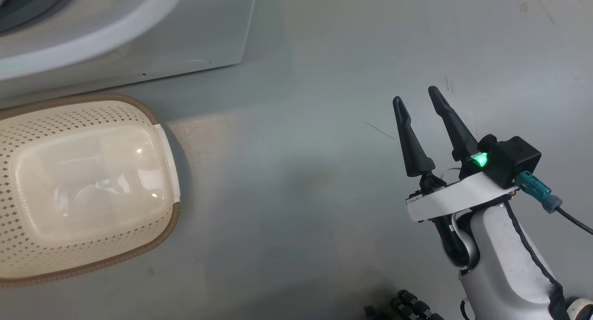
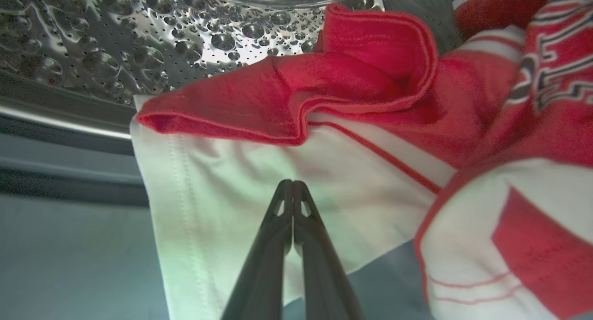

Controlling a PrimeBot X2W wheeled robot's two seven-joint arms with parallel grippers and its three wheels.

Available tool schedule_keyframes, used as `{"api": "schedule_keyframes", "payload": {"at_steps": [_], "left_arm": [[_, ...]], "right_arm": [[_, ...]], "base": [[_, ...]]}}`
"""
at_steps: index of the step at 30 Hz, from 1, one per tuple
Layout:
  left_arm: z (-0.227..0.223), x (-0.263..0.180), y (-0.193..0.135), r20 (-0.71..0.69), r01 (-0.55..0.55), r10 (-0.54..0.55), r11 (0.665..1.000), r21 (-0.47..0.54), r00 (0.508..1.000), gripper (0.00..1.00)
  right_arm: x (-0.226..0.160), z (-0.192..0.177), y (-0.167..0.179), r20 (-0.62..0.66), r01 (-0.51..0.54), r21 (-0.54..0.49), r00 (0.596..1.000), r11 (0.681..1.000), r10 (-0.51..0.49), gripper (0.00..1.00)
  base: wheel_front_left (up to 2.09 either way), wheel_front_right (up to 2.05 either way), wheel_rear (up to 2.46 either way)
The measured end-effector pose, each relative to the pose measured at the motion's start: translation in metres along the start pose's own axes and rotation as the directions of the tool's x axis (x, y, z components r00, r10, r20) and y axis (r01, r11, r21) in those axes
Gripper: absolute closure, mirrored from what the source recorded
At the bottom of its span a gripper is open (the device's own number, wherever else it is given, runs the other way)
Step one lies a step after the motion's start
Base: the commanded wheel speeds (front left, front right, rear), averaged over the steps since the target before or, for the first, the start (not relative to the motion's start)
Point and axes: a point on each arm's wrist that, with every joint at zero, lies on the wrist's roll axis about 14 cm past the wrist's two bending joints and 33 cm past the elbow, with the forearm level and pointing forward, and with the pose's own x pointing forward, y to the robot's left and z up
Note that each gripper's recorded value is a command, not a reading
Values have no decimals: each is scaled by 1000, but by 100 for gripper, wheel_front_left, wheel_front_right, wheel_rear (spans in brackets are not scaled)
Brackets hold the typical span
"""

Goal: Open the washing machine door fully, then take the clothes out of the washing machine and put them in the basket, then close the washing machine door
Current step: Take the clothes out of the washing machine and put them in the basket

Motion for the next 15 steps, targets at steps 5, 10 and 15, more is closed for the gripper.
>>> {"api": "schedule_keyframes", "payload": {"at_steps": [5,10,15], "left_arm": [[10,-7,0,42,4,-3,1000,-13,999,100],[26,-18,-1,117,12,-7,999,-43,993,100],[39,-35,-14,207,53,-34,995,-86,978,100]], "right_arm": [[0,4,4,11,-10,0,1000,1000,10,0],[0,11,10,29,-26,-2,999,1000,26,0],[-1,20,15,53,-41,-6,998,999,41,0]], "base": [[0,0,0],[0,0,0],[0,0,0]]}}
